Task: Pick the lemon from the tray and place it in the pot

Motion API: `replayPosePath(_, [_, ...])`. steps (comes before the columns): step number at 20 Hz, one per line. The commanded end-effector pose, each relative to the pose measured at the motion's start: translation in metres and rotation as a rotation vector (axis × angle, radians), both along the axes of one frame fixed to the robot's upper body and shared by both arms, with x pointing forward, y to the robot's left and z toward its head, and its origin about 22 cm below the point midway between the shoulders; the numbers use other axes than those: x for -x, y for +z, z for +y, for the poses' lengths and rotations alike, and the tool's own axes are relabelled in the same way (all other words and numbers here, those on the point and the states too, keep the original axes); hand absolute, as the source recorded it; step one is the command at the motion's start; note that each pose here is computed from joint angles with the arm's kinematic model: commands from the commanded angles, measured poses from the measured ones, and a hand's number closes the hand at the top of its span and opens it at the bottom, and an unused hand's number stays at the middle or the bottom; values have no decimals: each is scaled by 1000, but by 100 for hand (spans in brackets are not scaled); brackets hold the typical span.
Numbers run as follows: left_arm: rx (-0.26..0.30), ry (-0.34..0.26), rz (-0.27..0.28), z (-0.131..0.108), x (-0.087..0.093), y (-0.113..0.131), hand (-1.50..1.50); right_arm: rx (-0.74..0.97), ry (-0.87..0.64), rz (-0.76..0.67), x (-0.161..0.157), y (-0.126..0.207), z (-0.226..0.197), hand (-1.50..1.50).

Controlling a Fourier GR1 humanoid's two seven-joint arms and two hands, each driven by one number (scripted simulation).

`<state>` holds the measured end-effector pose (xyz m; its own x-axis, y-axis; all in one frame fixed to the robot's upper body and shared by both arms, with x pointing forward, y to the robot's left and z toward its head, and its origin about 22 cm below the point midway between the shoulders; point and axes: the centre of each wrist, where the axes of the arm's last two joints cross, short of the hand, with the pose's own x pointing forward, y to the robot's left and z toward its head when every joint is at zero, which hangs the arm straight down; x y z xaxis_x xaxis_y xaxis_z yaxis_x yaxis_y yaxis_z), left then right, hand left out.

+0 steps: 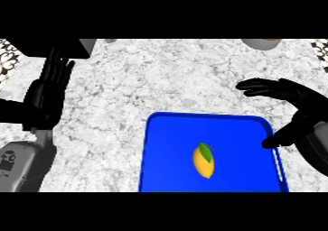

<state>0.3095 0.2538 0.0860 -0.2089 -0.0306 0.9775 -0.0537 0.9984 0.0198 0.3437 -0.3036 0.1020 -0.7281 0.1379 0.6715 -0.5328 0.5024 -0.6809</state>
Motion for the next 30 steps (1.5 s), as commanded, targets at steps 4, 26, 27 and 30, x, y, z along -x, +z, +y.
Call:
replayPosePath(4, [-17, 22, 19, 12, 4, -11, 0, 322, 215, -104, -11, 5, 22, -150])
replayPosePath(26, [-20, 56, 8, 4, 8, -10, 0, 548, 267, -60, 20, -63, 71, -150])
replayPosePath(27, [-12, 47, 30, 11, -5, -10, 0, 533, 242, -64, 8, -75, 93, -150])
replayPosePath(30, [3, 49, 12, 12, 6, -24, 0, 497, 266, -85, 30, -87, 91, -150])
